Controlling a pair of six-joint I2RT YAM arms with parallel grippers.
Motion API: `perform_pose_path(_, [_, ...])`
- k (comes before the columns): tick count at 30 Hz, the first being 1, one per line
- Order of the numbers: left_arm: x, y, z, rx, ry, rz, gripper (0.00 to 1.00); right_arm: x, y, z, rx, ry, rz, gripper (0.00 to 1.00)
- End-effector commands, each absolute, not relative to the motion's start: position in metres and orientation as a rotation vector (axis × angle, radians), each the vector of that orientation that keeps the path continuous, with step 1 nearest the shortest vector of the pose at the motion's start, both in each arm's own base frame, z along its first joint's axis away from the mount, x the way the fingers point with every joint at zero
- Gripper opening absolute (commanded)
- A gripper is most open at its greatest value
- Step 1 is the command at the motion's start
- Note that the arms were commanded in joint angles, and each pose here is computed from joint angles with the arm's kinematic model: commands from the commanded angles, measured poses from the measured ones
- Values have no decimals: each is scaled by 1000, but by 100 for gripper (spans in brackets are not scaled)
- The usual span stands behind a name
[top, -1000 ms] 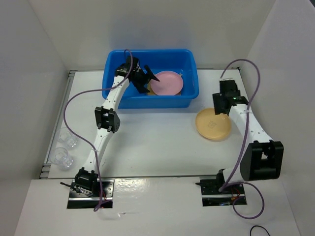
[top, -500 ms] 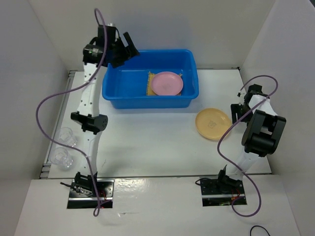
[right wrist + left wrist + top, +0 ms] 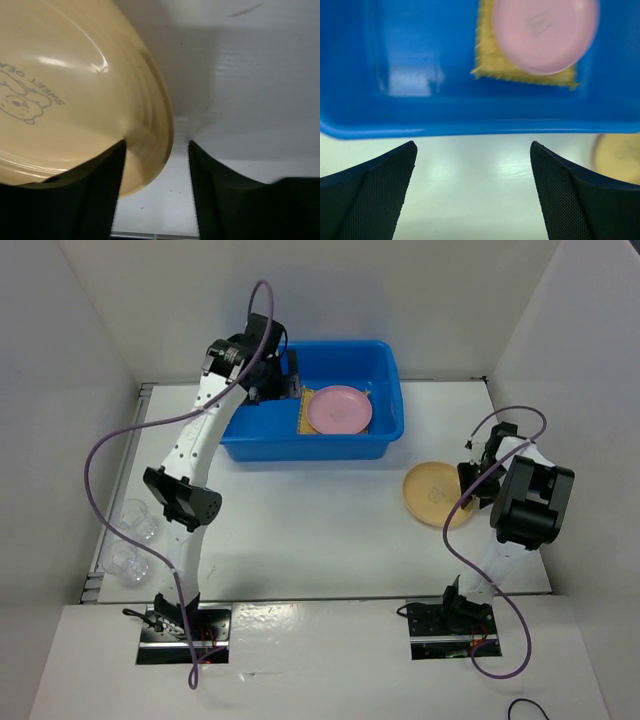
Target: Place the mixed dishes into the plastic bin
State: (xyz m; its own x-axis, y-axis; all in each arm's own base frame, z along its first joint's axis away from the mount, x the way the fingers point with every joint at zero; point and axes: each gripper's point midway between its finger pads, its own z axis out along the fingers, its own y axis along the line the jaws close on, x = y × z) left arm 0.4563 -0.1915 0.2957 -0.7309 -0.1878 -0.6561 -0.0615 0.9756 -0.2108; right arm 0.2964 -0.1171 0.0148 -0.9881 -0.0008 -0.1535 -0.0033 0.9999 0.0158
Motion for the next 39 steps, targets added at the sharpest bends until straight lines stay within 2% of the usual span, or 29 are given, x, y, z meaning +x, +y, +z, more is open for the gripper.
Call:
perform_pose_path(1, [429,-156,329,-185,2324,-94,100,301,-116,11,-24,2973,28,53])
perform_pose_path(2, [424,-154,326,-183,2330,-61,100,300,-116,8,-23,2983,34,37])
perform_pose_path(5, [410,-142,314,-196,2375,1,100,301,-116,5,-9,2983,35,18])
perform_pose_path(6, [406,-138,318,-214,2358,3,100,304,-117,4,-9,2982,34,6])
perform_pose_path(7, [404,-137,304,-209,2386,22,100,308,-118,7,-10,2972,28,1])
perform_pose_path(10, [395,-125,306,-243,2365,41,100,321,-123,27,1,2928,4,0])
perform_pose_path(13, [384,-111,296,-271,2385,16,100,345,-136,83,7,2810,-61,0])
perform_pose_path(14, [378,-108,284,-267,2414,35,100,344,-135,104,6,2795,-69,0])
perform_pose_path(21, [352,-80,304,-320,2305,-20,97,388,-149,292,-111,2354,-203,0])
perform_pose_path(22, [345,-74,302,-334,2291,-21,97,397,-134,327,-163,2272,-219,0])
perform_pose_path(24, [344,-66,306,-349,2258,-47,97,410,-116,350,-222,2218,-202,0])
perform_pose_path(27, [336,-50,303,-381,2259,-27,100,443,-47,375,-358,2155,-83,0])
perform_pose_path(28, [334,-44,306,-397,2245,-25,100,448,-34,420,-375,2024,-98,0])
perform_pose_path(29, [332,-39,306,-399,2243,-12,100,474,-20,392,-366,2083,-38,0])
perform_pose_path(32, [326,-27,312,-413,2219,-32,100,494,31,409,-454,1970,-74,0])
perform_pose_path(33, [327,-25,317,-423,2198,-45,100,511,46,387,-500,1996,-85,0])
perform_pose_path(37, [314,2,314,-515,2213,-16,100,529,122,350,-639,1995,-15,0])
perform_pose_path(39, [305,6,318,-531,2207,-21,100,548,134,321,-649,2025,11,0])
